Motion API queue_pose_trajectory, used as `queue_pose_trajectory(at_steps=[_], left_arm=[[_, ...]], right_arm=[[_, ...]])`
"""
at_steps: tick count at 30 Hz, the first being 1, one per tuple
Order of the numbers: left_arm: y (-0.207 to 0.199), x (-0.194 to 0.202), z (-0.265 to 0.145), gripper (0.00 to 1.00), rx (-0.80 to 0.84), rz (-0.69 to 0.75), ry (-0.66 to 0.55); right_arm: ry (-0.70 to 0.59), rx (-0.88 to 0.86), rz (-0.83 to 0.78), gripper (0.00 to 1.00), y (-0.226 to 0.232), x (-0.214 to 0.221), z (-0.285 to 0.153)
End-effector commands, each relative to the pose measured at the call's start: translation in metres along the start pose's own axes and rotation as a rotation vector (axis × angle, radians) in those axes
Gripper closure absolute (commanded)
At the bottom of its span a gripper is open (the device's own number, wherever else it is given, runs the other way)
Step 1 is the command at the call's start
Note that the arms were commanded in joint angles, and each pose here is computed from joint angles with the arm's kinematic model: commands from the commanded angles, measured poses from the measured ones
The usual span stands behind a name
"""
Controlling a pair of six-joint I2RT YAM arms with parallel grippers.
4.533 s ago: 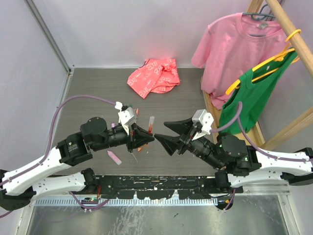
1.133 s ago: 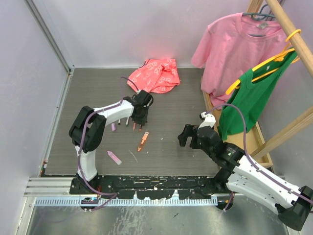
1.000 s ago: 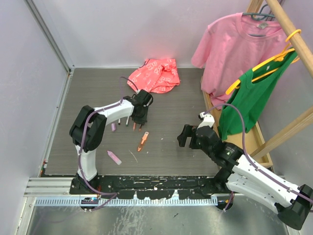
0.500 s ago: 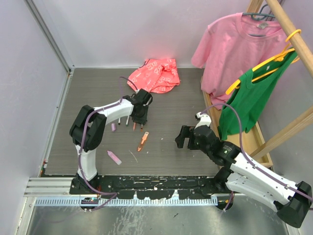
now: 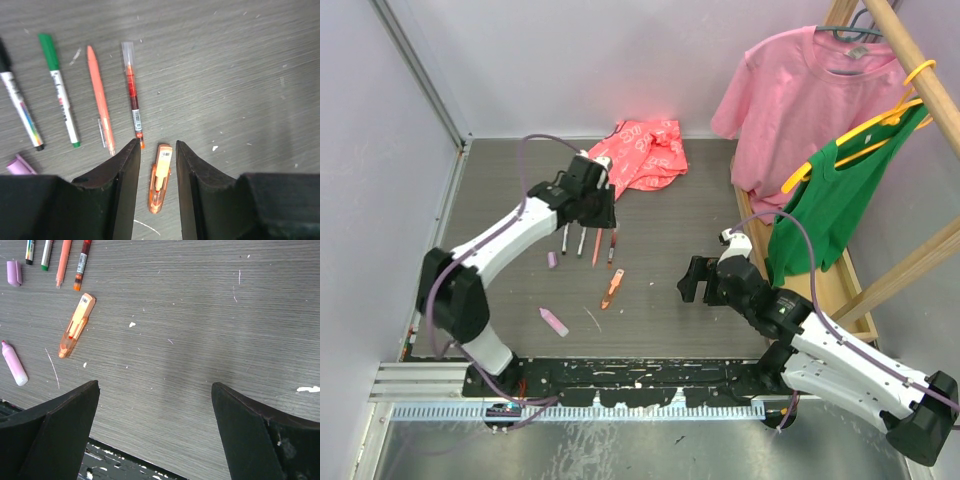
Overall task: Insert the pens into the pen caps
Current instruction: Place the pen at the center of the board, then pick up the pen from the center of the board.
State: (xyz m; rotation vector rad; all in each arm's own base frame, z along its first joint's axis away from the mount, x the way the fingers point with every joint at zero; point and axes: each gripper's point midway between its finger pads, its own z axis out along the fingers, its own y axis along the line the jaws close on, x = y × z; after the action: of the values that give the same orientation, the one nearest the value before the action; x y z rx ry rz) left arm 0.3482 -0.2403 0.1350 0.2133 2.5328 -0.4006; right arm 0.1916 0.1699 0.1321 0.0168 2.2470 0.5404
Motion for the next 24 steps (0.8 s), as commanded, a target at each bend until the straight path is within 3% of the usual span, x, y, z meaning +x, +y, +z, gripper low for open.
queue_pose_trajectory(at_steps=[1, 9, 13, 20, 24], left_arm=[[0.009, -0.019, -0.043, 0.64, 0.019, 0.012, -0.107], [0.076, 0.010, -0.077, 0.57, -0.130, -0.066, -0.139], [0.111, 0.038, -0.074, 0.55, -0.187, -0.126, -0.107], [0.136, 0.069, -0.090, 0.51, -0.242, -0.255, -0.124], [0.143, 0.089, -0.098, 0.43, -0.288, -0.320, -0.127]], right_arm=[[-0.076, -0.056, 0.029, 0.01, 0.017, -0.026, -0.007], [-0.060, -0.067, 0.029, 0.01, 0.023, -0.025, -0.003], [-0.075, -0.082, 0.046, 0.01, 0.025, -0.028, -0.004], [-0.054, -0.083, 0.049, 0.01, 0.025, -0.021, -0.001], [-0.046, -0.078, 0.053, 0.01, 0.024, -0.019, 0.002]])
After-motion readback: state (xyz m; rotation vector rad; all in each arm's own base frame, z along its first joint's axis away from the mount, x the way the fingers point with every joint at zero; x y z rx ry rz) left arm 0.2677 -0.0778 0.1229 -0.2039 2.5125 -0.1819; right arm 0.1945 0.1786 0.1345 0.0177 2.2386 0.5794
